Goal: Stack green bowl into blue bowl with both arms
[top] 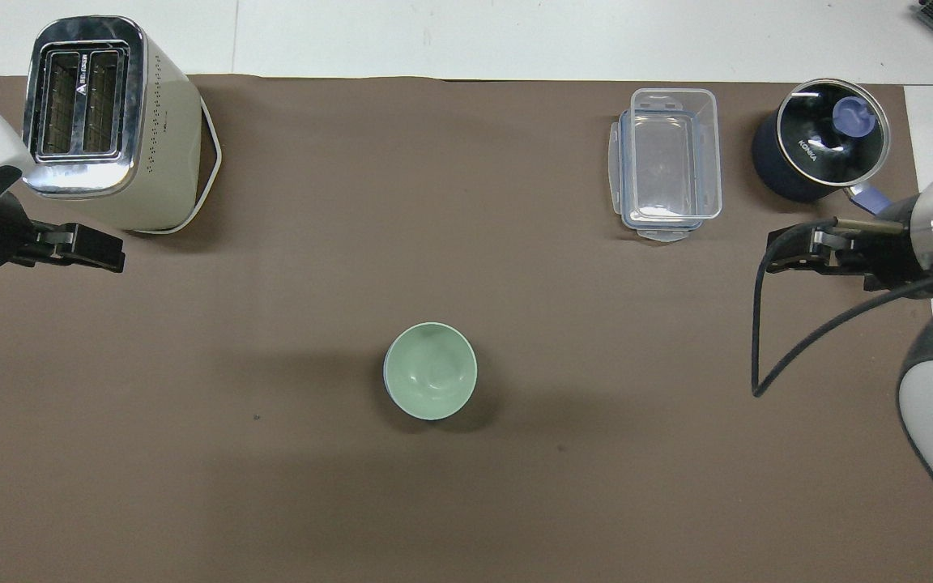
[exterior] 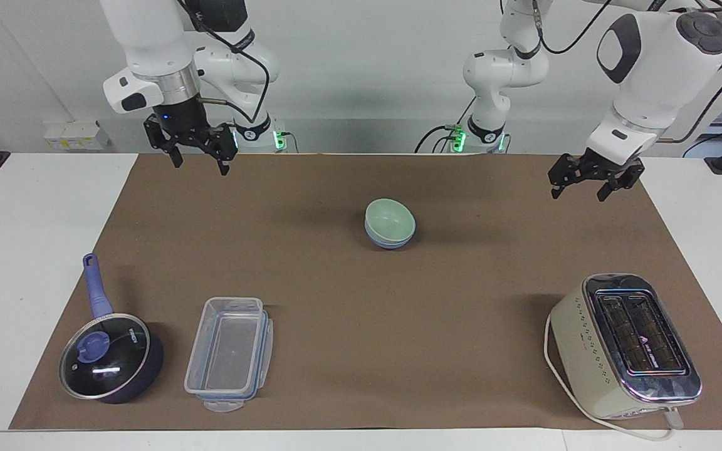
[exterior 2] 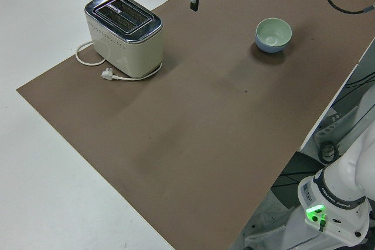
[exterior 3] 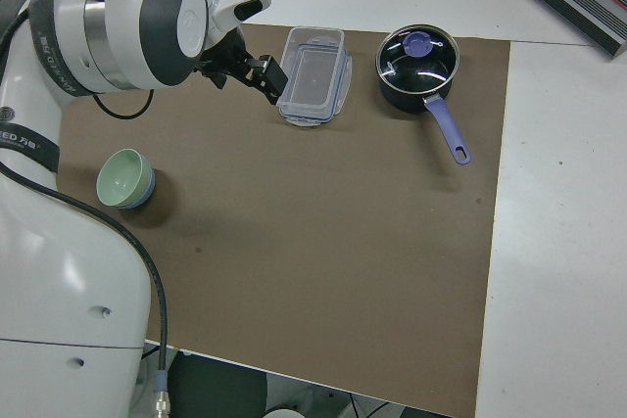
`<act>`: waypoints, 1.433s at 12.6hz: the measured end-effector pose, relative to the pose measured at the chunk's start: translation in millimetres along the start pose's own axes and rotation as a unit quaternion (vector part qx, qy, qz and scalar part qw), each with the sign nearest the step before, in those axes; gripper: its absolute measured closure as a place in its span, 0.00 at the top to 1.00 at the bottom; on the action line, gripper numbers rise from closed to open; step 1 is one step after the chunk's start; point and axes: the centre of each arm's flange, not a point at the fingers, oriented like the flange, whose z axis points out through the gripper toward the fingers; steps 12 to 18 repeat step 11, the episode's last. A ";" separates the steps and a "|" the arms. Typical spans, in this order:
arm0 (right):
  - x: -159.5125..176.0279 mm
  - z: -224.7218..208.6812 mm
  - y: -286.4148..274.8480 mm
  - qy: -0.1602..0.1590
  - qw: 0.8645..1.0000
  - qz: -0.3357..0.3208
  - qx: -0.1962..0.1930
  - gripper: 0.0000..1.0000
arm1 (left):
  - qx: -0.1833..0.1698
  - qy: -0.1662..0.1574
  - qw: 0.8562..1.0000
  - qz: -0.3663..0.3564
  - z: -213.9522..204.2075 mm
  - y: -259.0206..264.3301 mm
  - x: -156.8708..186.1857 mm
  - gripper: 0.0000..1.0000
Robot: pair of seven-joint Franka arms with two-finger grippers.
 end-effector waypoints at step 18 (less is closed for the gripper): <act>5.6 2.5 17.5 -0.003 1.000 -0.012 0.002 1.00 | 0.000 0.000 1.000 0.000 0.0 0.0 0.0 1.00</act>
